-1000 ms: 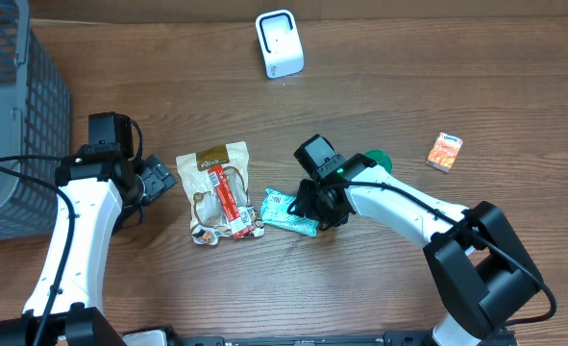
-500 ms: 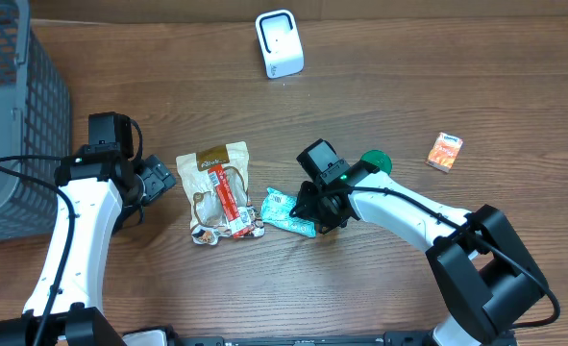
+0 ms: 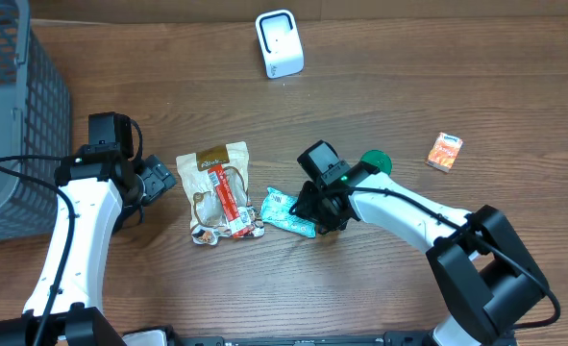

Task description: Scan the item barcode

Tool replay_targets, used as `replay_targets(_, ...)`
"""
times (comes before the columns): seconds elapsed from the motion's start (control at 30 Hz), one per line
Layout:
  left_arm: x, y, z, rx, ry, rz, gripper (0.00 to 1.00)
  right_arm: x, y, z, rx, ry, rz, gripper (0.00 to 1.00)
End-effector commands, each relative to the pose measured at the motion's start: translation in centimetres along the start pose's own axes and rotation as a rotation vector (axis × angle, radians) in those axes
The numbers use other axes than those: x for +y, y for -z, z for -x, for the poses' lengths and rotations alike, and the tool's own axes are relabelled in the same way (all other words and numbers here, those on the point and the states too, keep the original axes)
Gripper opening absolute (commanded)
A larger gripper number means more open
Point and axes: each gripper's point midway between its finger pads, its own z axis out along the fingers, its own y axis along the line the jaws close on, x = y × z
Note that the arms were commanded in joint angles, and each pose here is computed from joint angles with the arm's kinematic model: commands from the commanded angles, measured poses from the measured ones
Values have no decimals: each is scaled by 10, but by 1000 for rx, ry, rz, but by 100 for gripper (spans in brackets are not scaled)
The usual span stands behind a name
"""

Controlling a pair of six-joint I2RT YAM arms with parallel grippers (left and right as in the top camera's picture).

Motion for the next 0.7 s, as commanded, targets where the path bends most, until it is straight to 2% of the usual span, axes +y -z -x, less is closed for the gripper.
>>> replay_targets(0.0,2,0,1,-6,-11,11,100,-23,-9,-3,-18,-80,-68,22)
replay_targets(0.13,2,0,1,-6,-11,11,100,-21,-8,-3,-16,-79,-62,4)
replay_targets(0.37,2,0,1,-6,-11,11,100,-7,7,13,-22,124,-38,3)
replay_targets(0.6,2,0,1,-6,-11,11,100,-3,38,42,-45,101,-32,3)
replay_targets(0.67,2,0,1,-6,-11,11,99,7,52,51,-80,164,-2,4)
